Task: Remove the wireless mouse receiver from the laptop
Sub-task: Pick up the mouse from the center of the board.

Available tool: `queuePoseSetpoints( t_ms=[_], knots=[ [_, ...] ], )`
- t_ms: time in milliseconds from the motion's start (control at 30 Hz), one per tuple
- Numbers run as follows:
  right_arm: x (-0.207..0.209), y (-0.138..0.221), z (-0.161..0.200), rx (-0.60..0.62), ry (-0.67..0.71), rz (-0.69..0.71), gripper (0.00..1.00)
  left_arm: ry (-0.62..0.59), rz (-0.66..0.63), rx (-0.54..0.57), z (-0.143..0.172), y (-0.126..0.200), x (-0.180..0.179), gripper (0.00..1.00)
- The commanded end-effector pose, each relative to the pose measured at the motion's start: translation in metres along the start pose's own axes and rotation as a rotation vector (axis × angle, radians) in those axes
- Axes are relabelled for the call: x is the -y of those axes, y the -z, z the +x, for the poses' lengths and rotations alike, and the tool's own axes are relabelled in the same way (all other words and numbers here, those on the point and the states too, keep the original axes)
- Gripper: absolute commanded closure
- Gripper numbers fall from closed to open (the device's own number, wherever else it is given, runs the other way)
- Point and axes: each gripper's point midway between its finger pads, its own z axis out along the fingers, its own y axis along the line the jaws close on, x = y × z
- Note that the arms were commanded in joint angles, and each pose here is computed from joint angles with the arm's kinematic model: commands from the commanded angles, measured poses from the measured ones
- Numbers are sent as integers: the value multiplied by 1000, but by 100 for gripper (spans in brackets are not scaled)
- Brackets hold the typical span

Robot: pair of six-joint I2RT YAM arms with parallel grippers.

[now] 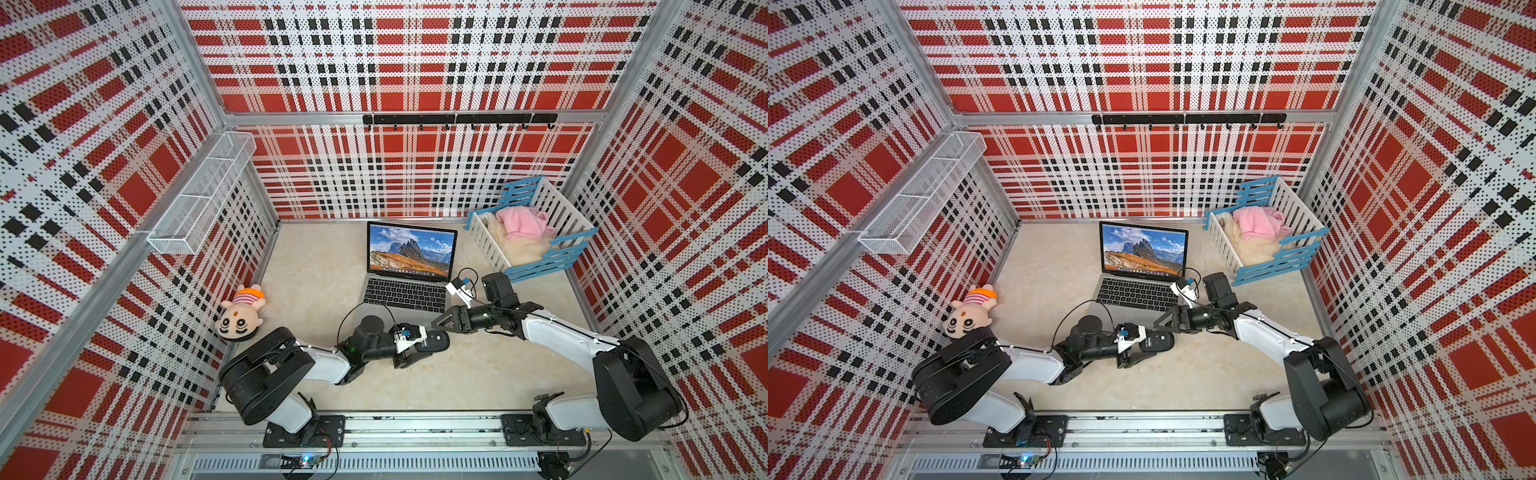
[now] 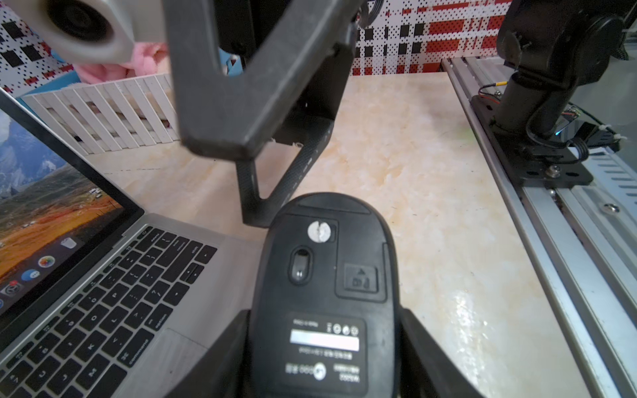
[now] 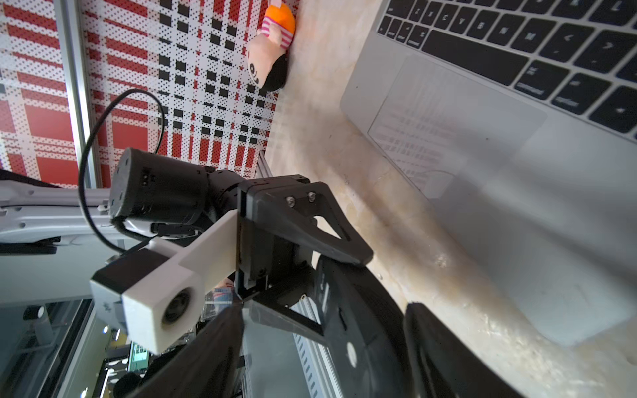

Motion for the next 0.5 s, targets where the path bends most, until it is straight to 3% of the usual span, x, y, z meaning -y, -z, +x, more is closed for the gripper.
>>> queuePoseSetpoints(
  t_ms=[0,467],
  knots=[
    [-8,0,0,-9,14,-44,26,-27,-16,1,-7,2,-3,76],
    [-1,2,19,-15,-50,-46,25,-55,-53,32,-19,16,-6,75]
  ],
)
